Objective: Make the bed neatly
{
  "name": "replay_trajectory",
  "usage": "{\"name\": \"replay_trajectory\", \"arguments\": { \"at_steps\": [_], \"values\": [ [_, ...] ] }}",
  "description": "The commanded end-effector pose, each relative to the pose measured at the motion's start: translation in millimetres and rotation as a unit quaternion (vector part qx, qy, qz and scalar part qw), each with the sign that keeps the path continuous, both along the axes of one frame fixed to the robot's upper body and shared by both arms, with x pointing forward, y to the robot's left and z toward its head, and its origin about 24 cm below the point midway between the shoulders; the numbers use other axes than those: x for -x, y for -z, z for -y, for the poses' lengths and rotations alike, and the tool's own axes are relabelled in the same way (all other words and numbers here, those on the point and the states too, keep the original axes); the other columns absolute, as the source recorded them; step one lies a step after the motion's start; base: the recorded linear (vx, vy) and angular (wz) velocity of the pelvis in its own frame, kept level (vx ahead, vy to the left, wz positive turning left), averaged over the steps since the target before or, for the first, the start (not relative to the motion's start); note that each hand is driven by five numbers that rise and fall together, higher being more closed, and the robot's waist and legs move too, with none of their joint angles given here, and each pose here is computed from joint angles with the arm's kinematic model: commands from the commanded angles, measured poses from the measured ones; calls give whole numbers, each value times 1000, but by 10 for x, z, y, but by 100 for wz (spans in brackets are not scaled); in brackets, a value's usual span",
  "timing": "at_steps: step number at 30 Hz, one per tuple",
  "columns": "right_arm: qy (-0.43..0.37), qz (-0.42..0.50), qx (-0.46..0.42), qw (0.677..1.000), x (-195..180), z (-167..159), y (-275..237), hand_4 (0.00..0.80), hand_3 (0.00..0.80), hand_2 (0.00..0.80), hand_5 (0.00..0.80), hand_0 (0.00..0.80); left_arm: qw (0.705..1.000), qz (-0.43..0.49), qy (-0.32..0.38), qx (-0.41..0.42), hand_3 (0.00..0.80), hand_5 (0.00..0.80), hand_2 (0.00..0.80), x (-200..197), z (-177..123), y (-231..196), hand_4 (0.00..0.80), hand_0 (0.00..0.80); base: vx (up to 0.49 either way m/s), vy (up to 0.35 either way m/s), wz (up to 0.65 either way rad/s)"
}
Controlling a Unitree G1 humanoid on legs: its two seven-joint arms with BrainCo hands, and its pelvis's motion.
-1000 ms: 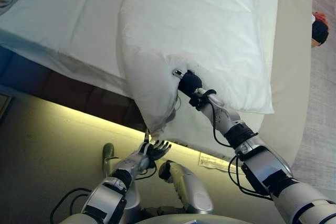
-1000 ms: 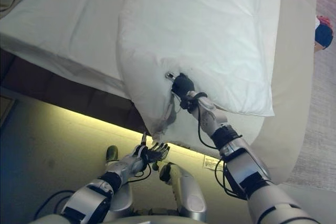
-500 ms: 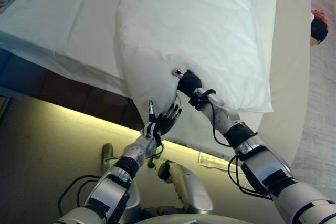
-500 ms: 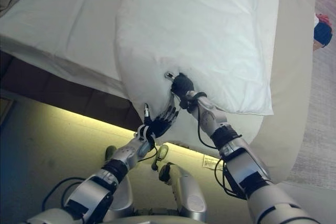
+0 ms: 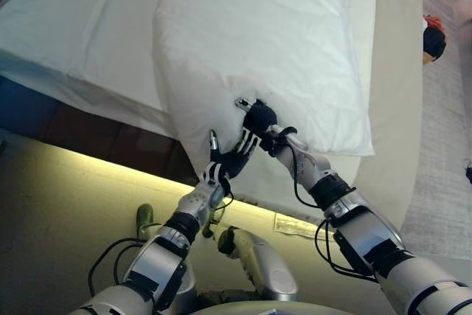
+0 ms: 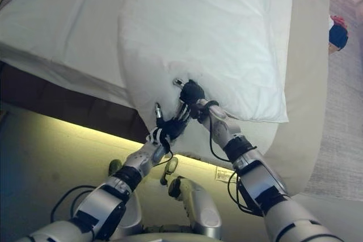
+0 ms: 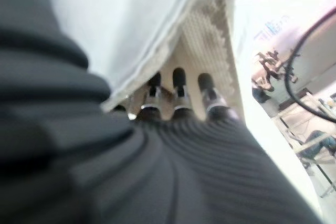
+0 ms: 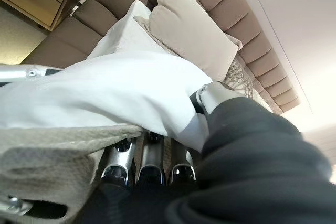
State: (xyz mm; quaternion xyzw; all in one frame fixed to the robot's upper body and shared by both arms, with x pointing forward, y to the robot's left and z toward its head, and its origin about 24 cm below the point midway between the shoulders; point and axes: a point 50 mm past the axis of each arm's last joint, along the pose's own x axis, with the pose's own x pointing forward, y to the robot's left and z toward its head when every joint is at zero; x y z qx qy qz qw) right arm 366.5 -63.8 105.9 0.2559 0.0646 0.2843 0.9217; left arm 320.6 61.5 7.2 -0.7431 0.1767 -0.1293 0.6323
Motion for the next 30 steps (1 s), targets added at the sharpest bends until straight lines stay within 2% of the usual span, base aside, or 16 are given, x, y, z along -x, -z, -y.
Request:
{"name": "replay_trajectory", "arguments": {
  "at_steps": [1,8,20,21,22,23,24,25,30],
  "values": [
    [-52,125,-81,987,47,-194,-643,800,800,800,800,800,993,85,27,80,0,0,0,-92,408,-437,0,0,0,0,0],
    [-41,123,-80,988,30,-140,-615,800,800,800,800,800,993,87,-8,81,0,0,0,-126,321,-418,0,0,0,0,0],
    [-34,124,-89,988,52,-106,-602,800,800,800,800,800,997,16,-57,42,0,0,0,-93,42,-122,0,0,4,-7,4],
    [-33,123,-89,988,52,-110,-603,800,800,800,800,800,997,12,-59,40,47,47,47,-88,25,-105,47,47,0,0,0],
    [-32,122,-90,988,52,-105,-597,800,800,800,800,800,997,8,-62,39,248,248,248,-79,-9,-75,248,248,0,0,0],
    [-31,121,-89,988,50,-101,-596,800,800,800,800,800,997,7,-63,38,402,402,402,-76,-23,-65,402,402,0,0,0],
    [-30,120,-89,988,45,-101,-601,800,800,800,800,800,997,4,-65,37,656,656,656,-67,-40,-45,656,656,0,0,0],
    [-29,119,-89,988,45,-101,-600,800,800,800,800,800,997,6,-65,37,800,800,800,-63,-53,-39,800,800,0,0,0],
    [-26,112,-85,990,40,-72,-572,800,800,800,800,800,997,7,-75,30,800,800,800,-68,-90,-36,800,800,0,0,0]
  ]
}}
